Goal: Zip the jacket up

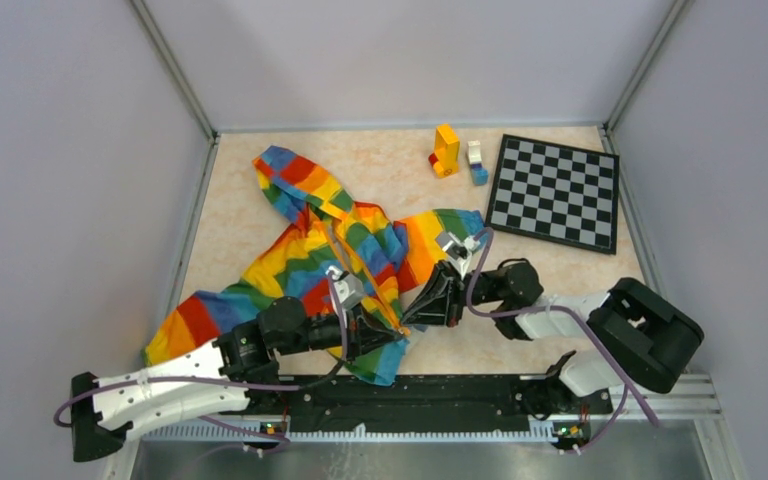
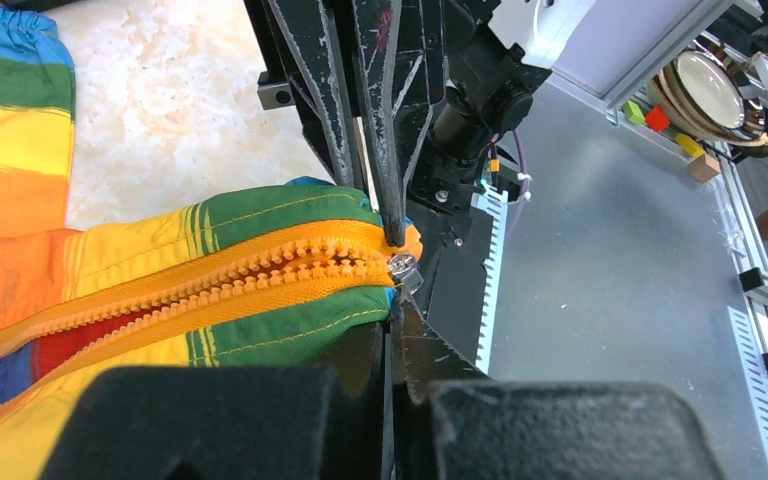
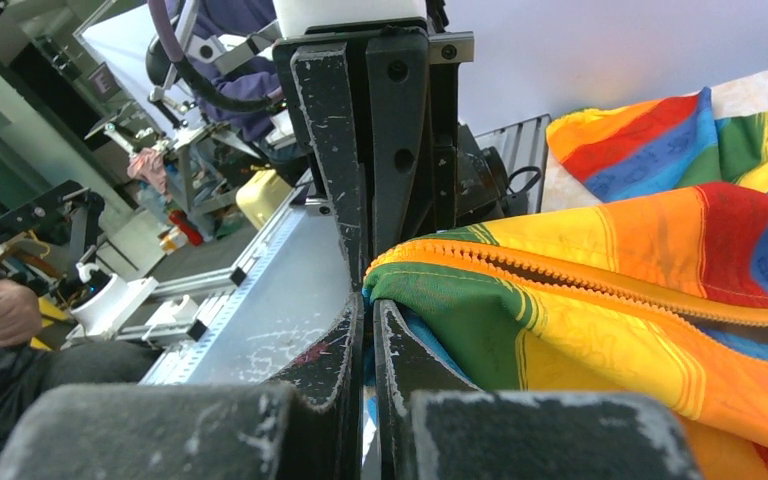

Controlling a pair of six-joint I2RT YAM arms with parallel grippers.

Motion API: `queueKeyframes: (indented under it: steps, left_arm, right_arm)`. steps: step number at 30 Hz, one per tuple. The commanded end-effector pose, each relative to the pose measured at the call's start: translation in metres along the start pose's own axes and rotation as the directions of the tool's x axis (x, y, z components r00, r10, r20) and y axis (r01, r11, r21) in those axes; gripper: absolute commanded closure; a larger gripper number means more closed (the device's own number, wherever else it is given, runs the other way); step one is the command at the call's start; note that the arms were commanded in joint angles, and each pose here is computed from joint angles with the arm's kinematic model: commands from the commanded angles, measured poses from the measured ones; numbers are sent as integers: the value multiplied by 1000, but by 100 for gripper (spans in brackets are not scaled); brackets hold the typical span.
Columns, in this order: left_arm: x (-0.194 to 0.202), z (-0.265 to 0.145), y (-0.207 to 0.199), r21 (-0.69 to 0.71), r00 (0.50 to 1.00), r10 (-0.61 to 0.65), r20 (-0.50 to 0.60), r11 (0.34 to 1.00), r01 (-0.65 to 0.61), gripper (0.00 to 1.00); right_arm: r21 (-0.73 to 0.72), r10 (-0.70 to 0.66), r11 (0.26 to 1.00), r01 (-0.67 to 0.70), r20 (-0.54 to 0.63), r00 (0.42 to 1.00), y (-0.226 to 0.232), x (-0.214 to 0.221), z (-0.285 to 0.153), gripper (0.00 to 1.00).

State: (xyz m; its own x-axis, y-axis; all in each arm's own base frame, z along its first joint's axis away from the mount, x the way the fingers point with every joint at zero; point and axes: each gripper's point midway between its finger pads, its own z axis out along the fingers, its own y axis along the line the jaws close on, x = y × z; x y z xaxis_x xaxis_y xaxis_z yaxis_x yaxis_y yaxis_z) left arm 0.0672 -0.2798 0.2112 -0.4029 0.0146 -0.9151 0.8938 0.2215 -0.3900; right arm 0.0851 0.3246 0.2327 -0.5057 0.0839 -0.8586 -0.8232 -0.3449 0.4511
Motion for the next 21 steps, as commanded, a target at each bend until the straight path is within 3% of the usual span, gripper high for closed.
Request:
queueKeyframes:
  steps: [1,6,12,16,21]
  left_arm:
    - [-29,2,-13,55,993,39,108,997,-45,100]
    - [-30,1,-20,96,992,10,125,995,-22,100]
    - [-31,6,-33,192,982,-41,183,981,5,100]
    - [-19,11,-24,156,991,-51,124,987,31,100]
    - [-25,3,-20,115,987,-49,156,993,31,100]
  right_arm:
    - [-15,-55,998,56,56,997,11,-19,8,100]
    - [101,-76,993,63,132,988,3,-25,3,100]
    - [44,-165,986,159,278,946,24,-48,20,100]
    - [21,-179,983,183,345,922,31,-66,28,100]
    - [64,-183,983,172,312,932,25,-57,24,100]
